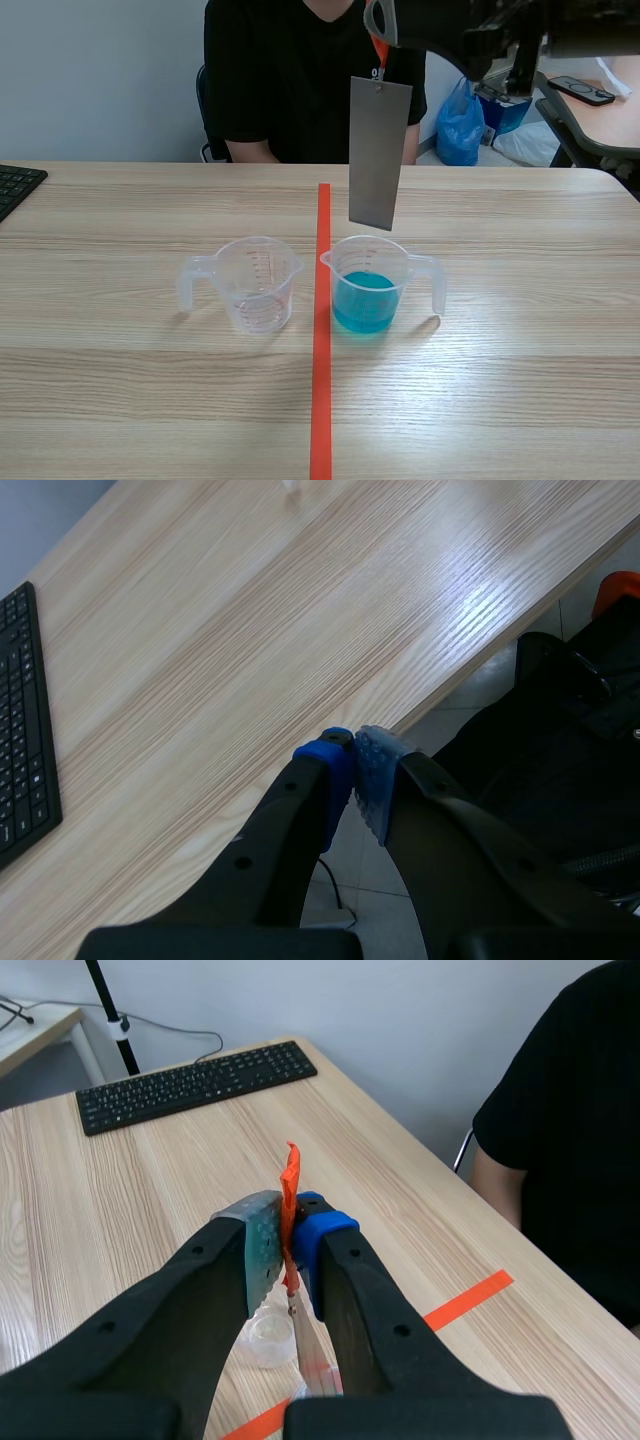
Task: Do the redox reaction experiment.
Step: 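Put the plate into the left beaker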
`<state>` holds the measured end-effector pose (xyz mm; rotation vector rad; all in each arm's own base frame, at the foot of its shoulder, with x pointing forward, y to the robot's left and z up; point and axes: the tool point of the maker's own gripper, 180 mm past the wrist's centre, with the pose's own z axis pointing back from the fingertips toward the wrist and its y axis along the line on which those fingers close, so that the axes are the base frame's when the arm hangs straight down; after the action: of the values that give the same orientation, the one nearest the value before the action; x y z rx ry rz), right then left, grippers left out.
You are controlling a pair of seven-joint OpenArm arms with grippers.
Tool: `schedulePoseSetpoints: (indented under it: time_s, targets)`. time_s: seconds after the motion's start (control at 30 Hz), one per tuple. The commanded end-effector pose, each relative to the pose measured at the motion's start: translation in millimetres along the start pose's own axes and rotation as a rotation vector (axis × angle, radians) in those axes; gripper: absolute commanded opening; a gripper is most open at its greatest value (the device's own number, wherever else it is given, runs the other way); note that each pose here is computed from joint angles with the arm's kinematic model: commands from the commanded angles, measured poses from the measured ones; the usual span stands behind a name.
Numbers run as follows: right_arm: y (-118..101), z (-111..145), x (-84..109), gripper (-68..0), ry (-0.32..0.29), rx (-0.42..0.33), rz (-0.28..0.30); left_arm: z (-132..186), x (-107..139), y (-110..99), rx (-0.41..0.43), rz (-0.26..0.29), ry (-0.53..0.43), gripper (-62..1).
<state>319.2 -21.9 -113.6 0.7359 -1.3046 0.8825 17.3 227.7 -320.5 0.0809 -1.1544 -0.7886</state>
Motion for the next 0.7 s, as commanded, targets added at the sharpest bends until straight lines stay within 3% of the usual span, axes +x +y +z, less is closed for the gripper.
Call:
schedulePoseSetpoints:
  time_s: [0.0,0.67]
  targets:
    - [5.4,-5.1,14.2,-66.0,-0.041,0.022,0.021,0.9,2.4,3.8,0.010,-0.007,-0.013,-56.9]
    - [57.6,-63.0,12.7,-66.0,-0.042,0.130,0.054,0.8,2.4,3.8,0.011,-0.006,-0.013,-56.9]
